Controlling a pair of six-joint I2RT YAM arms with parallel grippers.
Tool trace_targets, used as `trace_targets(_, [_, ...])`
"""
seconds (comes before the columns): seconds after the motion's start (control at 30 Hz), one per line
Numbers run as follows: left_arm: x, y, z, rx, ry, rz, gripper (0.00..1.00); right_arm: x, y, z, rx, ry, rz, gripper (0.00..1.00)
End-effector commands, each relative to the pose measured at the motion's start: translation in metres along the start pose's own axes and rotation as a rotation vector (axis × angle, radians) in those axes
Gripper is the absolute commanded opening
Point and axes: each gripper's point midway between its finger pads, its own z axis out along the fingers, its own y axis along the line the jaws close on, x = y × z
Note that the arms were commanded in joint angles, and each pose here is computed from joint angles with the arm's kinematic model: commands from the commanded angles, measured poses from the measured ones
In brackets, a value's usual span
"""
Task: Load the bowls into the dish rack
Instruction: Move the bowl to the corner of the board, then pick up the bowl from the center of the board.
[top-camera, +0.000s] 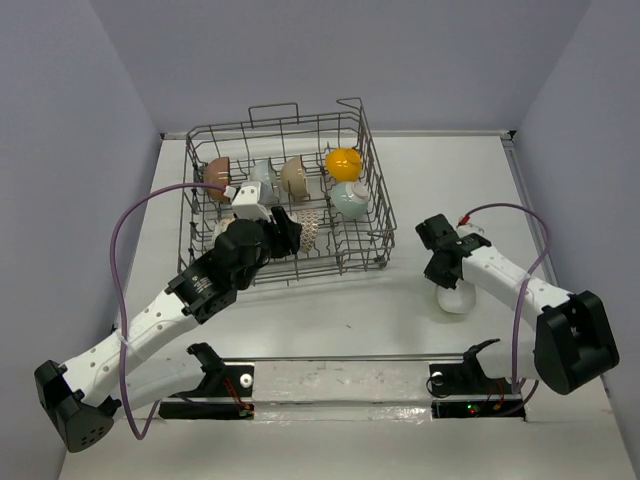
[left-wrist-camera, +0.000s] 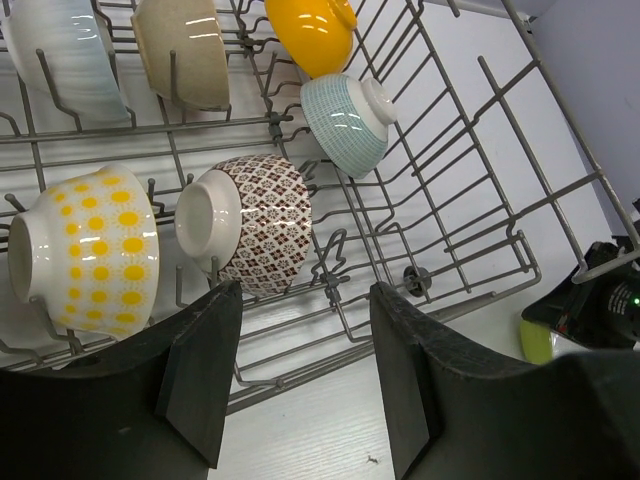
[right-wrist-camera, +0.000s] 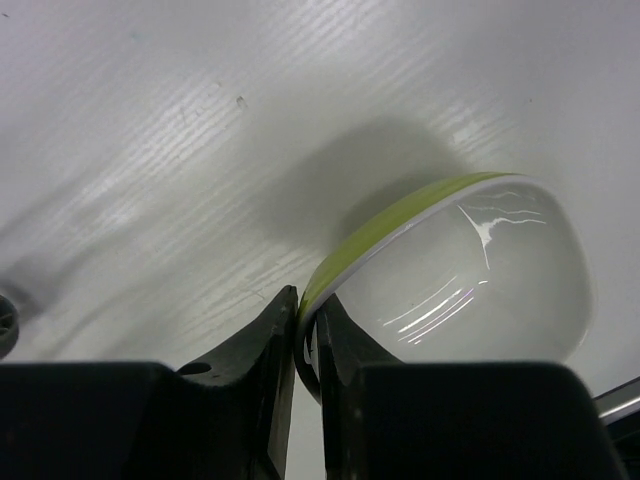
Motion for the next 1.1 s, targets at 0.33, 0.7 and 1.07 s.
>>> trace_targets(0.33, [-0.004,0.000,-0.001,0.003,-0.024,0.005,0.63,-0.051,0.059,0.014,-0.080,-0.037,-0.012,0.27])
trace_targets(0.7, [-0.001,0.000,0.000,0.006,-0.021,0.007,0.63,-0.076,0.064,-0.020,-0.133,-0.087,-0.017,0.43])
trace_targets(1.07, [-0.004,0.000,-0.004,0.014,-0.029,0.003,0.63,-0.061,-0.023,-0.028,-0.011,-0.127,0.094,0.48])
